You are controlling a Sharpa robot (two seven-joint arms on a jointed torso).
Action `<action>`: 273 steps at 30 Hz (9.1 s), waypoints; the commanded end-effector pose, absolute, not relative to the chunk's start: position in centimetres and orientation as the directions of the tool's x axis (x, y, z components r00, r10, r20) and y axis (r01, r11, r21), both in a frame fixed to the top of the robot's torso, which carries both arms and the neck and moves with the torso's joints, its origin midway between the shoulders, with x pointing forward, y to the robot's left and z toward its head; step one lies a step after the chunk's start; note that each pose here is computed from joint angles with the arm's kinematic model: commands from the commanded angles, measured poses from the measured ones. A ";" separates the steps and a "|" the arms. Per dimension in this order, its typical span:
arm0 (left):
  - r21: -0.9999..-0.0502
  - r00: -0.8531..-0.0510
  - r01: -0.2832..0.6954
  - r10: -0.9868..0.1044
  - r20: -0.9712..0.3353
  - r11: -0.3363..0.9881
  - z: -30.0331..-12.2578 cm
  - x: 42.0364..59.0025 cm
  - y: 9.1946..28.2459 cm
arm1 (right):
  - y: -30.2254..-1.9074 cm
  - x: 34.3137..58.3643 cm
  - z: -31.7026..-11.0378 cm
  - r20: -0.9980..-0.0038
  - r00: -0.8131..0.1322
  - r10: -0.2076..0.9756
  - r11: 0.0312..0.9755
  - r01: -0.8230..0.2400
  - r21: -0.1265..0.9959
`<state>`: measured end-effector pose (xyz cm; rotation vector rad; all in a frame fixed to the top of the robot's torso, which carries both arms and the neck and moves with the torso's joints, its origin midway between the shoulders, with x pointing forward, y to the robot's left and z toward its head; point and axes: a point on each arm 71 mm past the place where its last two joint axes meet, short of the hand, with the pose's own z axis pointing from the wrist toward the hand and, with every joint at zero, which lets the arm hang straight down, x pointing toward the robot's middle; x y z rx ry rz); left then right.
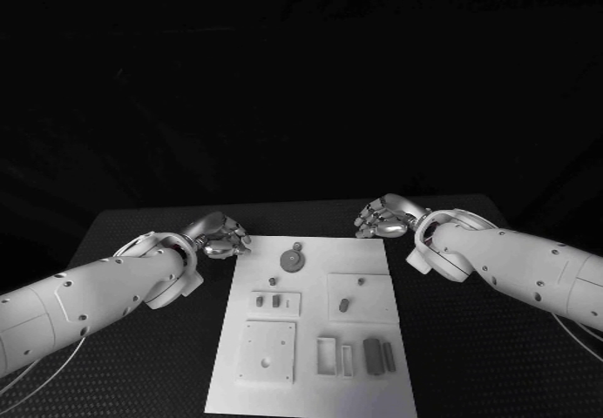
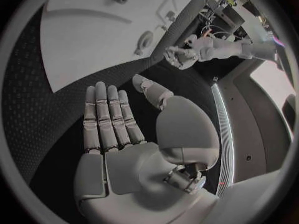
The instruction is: Assemble the parts on the task board
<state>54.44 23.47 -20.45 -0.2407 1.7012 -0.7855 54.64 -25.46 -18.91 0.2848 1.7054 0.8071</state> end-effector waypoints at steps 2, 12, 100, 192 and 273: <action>-0.893 -0.274 0.039 -0.854 -0.442 0.449 -19.6 54.6 24.6 | -25.1 53.2 -19.3 -0.872 -0.339 0.353 0.823 -0.330 0.462; -0.949 -0.332 0.040 -0.891 -0.309 0.314 -19.1 53.3 24.2 | -24.3 49.6 -20.2 -0.954 -0.269 0.134 0.843 -0.475 0.252; -0.969 -0.352 0.017 -0.906 -0.236 0.246 -19.1 53.0 24.1 | -19.8 46.5 -25.0 -0.978 -0.087 -0.190 0.801 -0.590 -0.103; -0.970 -0.325 0.018 -0.916 -0.235 0.242 -19.3 54.4 23.5 | -7.0 42.9 -23.4 -0.965 -0.214 0.149 0.564 -0.784 0.261; -0.971 -0.346 0.013 -0.910 -0.227 0.237 -19.2 54.3 22.9 | -5.8 41.0 -28.0 -0.968 -0.248 -0.022 0.552 -0.811 0.196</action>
